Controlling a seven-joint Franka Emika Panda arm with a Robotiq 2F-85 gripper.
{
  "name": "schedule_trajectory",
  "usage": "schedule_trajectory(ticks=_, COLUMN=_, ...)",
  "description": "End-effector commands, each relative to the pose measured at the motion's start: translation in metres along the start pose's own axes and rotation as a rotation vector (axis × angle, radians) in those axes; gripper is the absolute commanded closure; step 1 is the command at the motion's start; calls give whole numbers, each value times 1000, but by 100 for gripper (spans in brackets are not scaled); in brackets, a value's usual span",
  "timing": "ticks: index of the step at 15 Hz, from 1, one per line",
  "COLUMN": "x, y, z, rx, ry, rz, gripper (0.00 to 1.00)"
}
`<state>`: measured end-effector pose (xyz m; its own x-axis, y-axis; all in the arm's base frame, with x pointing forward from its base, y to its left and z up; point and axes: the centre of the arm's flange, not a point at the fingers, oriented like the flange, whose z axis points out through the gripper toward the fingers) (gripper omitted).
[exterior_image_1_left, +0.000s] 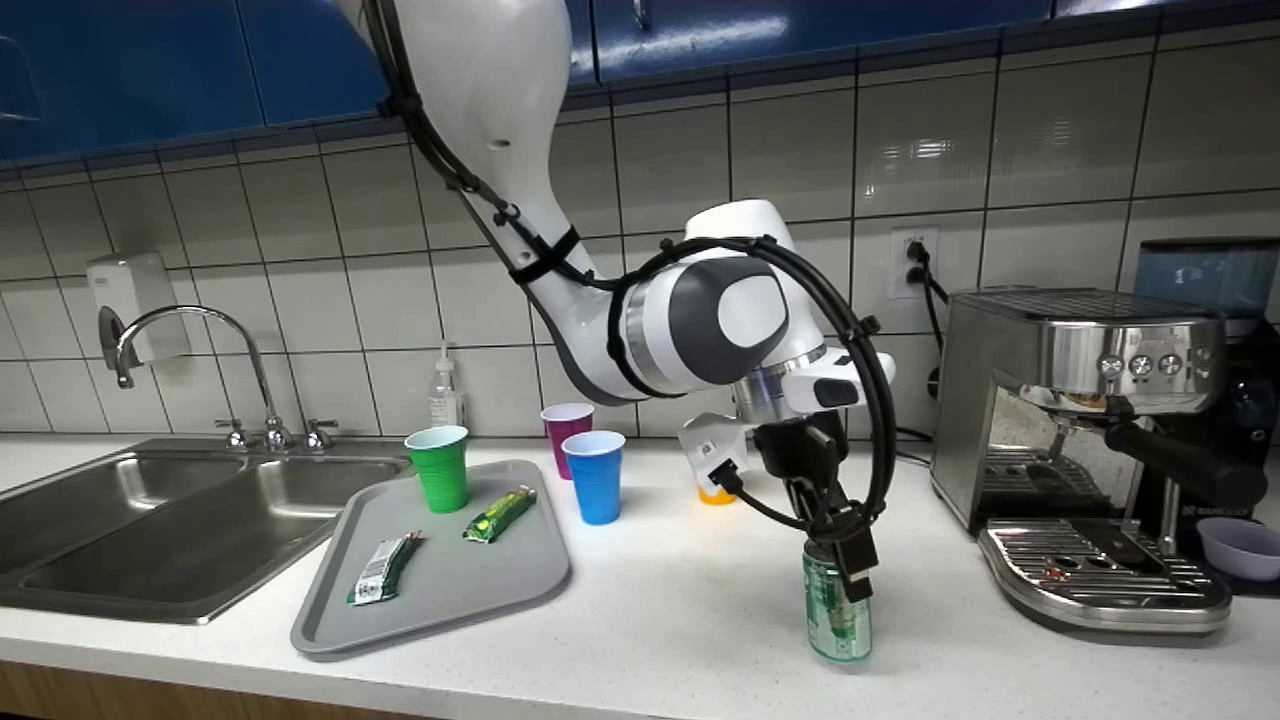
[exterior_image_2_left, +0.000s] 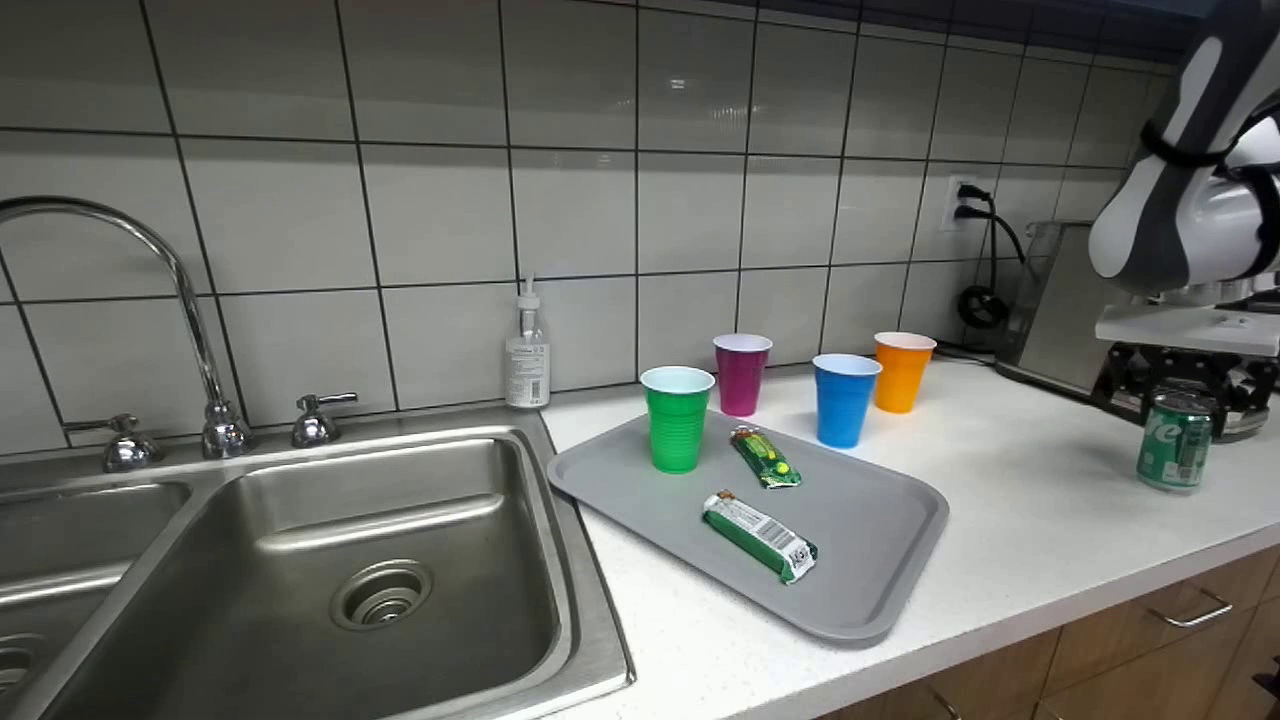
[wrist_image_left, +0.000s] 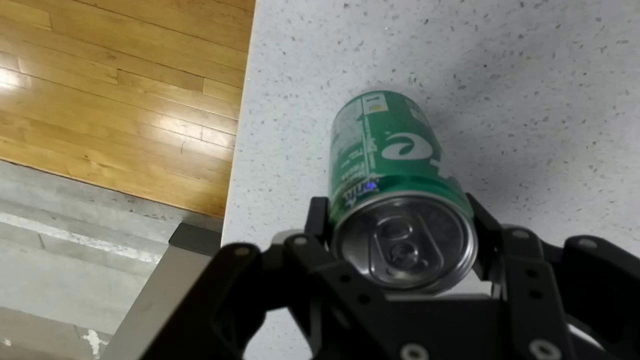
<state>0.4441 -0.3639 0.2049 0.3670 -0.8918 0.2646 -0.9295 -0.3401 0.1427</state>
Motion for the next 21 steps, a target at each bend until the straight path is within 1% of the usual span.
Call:
schedule_trajectory(ticks=1, x=-15, y=-4, z=-28, rx=-16, ry=12, rz=-41, gripper=61)
schedule_trajectory(ticks=12, x=-72, y=-39, z=-62, rx=28, ry=9, rz=-202, gripper=61)
schedule_trajectory(ticks=21, x=-119, y=-70, z=-88, rx=71, ry=14, rz=-372, gripper=61)
